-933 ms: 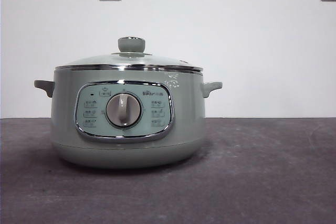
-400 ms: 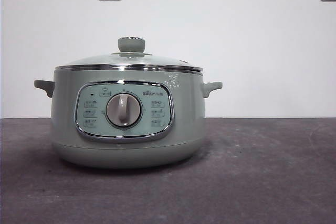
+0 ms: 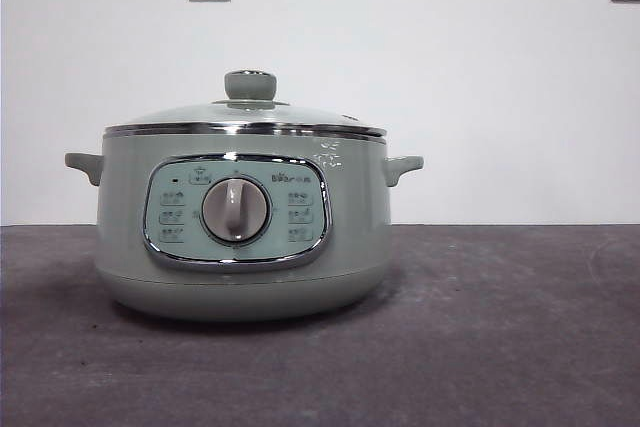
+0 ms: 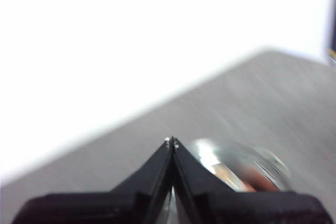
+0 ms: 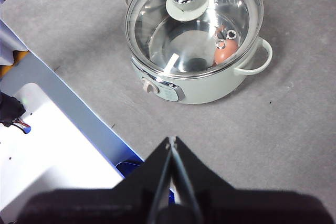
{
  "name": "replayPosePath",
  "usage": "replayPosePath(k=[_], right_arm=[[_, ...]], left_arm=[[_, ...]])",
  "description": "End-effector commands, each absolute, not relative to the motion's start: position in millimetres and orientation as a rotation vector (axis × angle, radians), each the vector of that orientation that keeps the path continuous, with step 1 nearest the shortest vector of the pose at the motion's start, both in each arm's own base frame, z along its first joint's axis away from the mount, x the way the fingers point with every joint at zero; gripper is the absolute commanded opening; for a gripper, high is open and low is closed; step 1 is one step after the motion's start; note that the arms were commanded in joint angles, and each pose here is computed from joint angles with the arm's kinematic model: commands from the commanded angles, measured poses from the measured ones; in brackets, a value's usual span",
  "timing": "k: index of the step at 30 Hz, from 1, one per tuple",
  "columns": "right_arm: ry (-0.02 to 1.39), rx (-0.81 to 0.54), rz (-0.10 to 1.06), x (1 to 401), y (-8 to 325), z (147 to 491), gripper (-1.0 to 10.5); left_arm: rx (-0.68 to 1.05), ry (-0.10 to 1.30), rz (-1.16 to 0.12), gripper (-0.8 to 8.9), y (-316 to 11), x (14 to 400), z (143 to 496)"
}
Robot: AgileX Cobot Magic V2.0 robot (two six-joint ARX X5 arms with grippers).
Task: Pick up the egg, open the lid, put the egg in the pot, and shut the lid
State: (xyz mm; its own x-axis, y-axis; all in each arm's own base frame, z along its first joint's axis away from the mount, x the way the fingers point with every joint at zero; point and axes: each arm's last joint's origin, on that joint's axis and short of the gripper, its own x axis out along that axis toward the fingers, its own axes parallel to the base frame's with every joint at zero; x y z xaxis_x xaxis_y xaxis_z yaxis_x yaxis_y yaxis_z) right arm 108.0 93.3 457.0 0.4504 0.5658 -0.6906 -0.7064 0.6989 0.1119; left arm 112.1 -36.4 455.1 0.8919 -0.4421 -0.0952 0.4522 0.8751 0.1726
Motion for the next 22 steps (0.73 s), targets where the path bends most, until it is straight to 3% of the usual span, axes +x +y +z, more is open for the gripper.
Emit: replayPosePath(k=[1,8,22], right_arm=[[0.787,-0.203,0.788,106.6,92.4,455.9,0.0],[0.786,-0.203,0.789,106.0,92.0,456.1,0.0],[0.786,-0.203,0.789,106.0,92.0,456.1,0.0]], left_arm=[[0.212,-0.08,-0.353,-0.03,-23.7,101.2,442.7],[0.205,-0.204,-0.059,-0.03,-5.4,83.7,371.5],[0.156,-0.029,0.023,-0.03,0.3,90.0,223.8]])
